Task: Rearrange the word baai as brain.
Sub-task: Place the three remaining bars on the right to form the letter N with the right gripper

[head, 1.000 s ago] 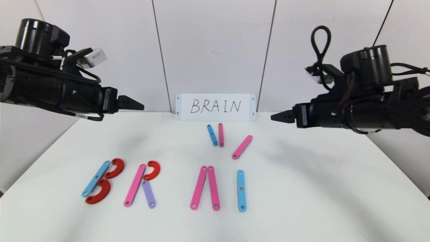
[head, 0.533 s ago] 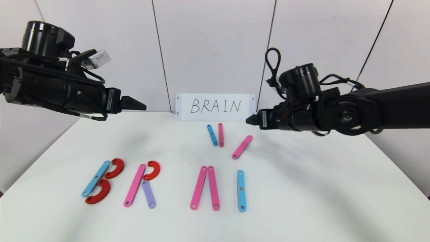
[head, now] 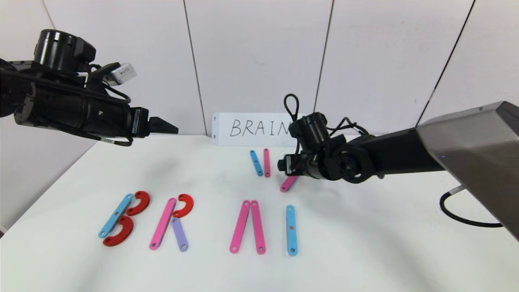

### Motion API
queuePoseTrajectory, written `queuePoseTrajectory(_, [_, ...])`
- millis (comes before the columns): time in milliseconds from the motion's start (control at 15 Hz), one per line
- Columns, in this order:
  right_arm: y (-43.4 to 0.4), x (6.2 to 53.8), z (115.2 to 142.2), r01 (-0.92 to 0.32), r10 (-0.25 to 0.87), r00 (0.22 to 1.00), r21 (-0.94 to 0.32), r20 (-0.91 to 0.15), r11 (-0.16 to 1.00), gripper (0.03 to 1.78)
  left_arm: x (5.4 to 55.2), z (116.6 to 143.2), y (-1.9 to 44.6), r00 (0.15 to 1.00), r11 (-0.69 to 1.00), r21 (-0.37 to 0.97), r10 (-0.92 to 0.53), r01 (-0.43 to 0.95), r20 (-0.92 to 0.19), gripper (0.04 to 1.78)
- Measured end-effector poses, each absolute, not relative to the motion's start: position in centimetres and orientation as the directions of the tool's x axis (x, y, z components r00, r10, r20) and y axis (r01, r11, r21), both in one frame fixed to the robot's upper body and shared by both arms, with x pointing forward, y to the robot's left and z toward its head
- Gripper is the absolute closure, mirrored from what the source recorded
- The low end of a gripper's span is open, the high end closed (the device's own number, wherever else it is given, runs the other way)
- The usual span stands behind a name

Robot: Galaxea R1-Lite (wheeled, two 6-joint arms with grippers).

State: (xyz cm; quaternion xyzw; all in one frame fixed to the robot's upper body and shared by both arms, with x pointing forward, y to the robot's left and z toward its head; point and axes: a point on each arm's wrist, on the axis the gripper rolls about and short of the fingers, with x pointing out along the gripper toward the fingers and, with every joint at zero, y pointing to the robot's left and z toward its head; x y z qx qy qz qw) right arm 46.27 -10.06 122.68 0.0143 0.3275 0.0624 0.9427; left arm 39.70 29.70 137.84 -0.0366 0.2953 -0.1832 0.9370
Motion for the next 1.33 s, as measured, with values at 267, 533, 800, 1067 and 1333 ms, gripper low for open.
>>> queuePoseTrajectory(267, [-9.2, 47.2, 120.7, -0.069, 0.094, 0.772, 0.064, -0.629, 0.996, 0.08, 39.8, 137.7, 29.7, 0.758, 0.93, -0.178, -0.365, 0.321, -0.541, 0.08])
queuePoseTrajectory(533, [-9.0, 47.6, 119.5, -0.062, 0.084, 0.761, 0.057, -0.643, 0.996, 0.11, 39.9, 137.6, 29.7, 0.755, 0.93, -0.179, -0.366, 0.322, -0.544, 0.08])
queuePoseTrajectory(800, [-8.9, 47.9, 118.9, -0.059, 0.079, 0.756, 0.053, -0.65, 0.997, 0.46, 40.0, 137.5, 29.7, 0.753, 0.929, -0.18, -0.367, 0.323, -0.546, 0.08])
queuePoseTrajectory(1067, [-8.9, 48.1, 118.6, -0.055, 0.076, 0.754, 0.052, -0.652, 0.997, 1.19, 40.0, 137.5, 29.7, 0.752, 0.928, -0.184, -0.37, 0.323, -0.545, 0.08])
queuePoseTrajectory(1333, [-9.0, 48.1, 118.5, -0.054, 0.075, 0.753, 0.052, -0.654, 0.997, 1.51, 40.0, 137.7, 29.6, 0.758, 0.928, -0.185, -0.372, 0.324, -0.535, 0.08])
